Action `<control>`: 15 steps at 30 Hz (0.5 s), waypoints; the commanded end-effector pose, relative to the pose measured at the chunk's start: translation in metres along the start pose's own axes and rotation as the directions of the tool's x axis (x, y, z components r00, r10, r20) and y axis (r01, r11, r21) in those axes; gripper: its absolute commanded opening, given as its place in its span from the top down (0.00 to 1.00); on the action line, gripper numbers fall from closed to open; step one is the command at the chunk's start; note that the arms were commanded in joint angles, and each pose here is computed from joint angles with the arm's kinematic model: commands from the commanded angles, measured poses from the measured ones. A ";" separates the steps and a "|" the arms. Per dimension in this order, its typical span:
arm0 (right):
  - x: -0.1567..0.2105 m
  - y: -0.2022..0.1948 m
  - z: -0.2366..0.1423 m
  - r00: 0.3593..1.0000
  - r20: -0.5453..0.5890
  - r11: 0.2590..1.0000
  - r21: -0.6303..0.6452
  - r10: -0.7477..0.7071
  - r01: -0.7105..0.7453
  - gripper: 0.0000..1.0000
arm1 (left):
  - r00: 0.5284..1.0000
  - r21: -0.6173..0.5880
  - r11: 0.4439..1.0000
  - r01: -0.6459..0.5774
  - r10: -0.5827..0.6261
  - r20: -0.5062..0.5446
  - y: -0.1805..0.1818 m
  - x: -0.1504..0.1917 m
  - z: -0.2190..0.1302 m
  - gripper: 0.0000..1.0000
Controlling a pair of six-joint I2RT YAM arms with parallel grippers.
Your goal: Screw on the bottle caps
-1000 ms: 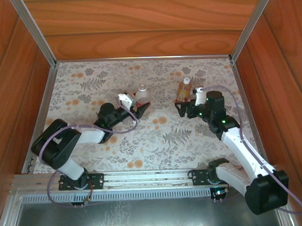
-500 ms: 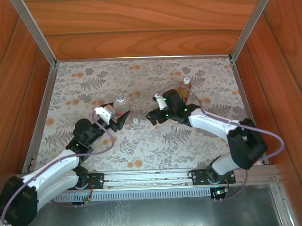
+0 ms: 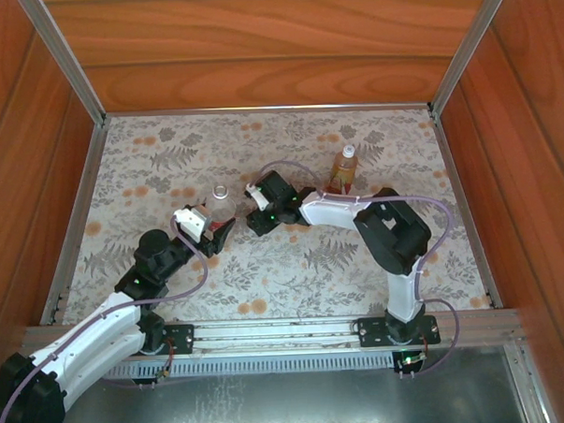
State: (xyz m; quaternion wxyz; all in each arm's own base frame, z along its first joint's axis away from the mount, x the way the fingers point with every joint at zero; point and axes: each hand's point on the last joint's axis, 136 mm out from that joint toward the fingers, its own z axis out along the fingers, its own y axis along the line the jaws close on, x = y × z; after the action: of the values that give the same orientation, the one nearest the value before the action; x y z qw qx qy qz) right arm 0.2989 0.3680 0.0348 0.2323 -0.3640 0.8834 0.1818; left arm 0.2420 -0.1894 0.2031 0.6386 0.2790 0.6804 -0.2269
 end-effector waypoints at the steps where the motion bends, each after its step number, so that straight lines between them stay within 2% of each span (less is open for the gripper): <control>1: 0.000 0.008 0.006 0.999 -0.026 0.999 0.016 -0.039 0.039 0.32 | 1.000 -0.050 0.999 -0.016 0.015 -0.002 0.010 -0.001 -0.002 0.30; 7: 0.006 0.015 0.018 0.997 -0.056 0.998 0.025 -0.058 0.059 0.45 | 0.999 -0.089 0.995 0.033 -0.035 -0.022 0.020 0.009 -0.004 0.30; 15: 0.013 0.012 0.021 0.994 -0.084 0.994 0.076 -0.071 0.077 0.54 | 0.998 -0.089 0.995 0.042 -0.045 -0.036 0.022 0.014 -0.005 0.30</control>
State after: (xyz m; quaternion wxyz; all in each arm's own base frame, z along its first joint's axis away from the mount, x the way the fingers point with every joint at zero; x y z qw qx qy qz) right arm 0.2911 0.3845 0.0192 0.2268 -0.3907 0.8797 0.1485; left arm 0.2523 -0.1713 0.1916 0.6347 0.2482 0.7033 -0.2022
